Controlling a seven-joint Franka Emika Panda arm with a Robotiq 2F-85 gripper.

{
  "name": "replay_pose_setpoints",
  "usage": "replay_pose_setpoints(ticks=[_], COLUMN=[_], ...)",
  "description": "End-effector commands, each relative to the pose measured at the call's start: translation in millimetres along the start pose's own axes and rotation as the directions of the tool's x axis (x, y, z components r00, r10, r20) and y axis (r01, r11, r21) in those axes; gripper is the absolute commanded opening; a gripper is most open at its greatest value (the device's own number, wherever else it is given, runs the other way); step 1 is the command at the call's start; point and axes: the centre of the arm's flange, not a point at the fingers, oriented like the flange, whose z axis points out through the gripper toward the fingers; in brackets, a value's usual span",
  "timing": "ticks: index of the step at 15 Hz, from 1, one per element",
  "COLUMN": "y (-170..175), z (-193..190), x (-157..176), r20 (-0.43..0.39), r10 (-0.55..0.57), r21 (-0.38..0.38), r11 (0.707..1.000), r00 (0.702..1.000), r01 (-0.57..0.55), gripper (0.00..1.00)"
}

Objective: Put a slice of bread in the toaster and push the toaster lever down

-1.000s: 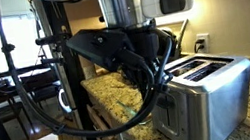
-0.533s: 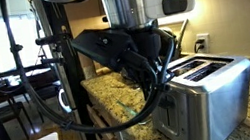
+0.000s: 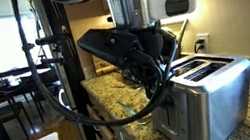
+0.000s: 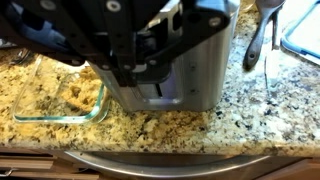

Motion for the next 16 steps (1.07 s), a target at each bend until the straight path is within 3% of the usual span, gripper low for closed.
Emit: replay_pose_setpoints(ticks=[1, 16], y=[6, 16], z=[7, 14], x=[11, 24], r20=[-0.026, -0.016], r10=[0.006, 0.037], r21=[0.001, -0.002], r11=[1.000, 0.999], r00=[1.000, 0.999], r01=[-0.006, -0.037], gripper=[0.03, 0.04])
